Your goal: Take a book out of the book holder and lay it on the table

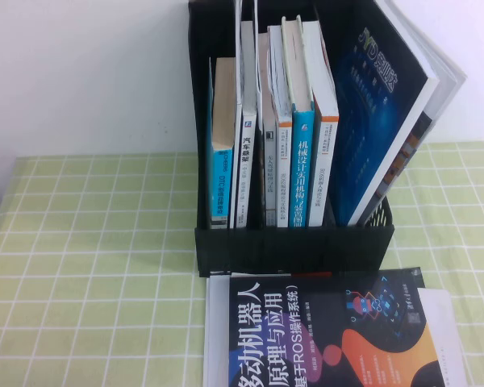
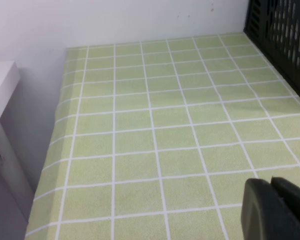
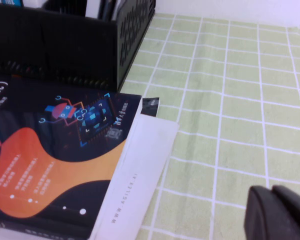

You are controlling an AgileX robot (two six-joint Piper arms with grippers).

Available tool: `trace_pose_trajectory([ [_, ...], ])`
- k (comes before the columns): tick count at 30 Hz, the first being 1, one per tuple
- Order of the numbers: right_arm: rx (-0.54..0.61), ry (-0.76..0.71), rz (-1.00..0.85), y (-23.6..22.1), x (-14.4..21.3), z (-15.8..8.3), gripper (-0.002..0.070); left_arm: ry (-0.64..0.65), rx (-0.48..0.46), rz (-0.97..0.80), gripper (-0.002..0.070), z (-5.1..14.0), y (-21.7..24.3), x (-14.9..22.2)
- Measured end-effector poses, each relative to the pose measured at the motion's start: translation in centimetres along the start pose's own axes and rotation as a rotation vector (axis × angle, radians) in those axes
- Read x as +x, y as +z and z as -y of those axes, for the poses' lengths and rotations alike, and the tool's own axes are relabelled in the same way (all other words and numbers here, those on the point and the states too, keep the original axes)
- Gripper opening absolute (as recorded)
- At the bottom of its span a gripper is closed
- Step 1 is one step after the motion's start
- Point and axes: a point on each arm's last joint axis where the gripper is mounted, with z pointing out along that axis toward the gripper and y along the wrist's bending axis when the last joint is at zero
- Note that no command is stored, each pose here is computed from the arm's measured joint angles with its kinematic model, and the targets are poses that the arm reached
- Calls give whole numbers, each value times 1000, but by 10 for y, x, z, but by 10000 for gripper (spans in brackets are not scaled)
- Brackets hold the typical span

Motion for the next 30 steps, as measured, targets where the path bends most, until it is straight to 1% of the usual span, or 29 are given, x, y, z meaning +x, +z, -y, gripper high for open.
trace_pose_trajectory([
  [30,-5,12,1,0,0,0,-2,-4,0,4,-3,0,0,0],
])
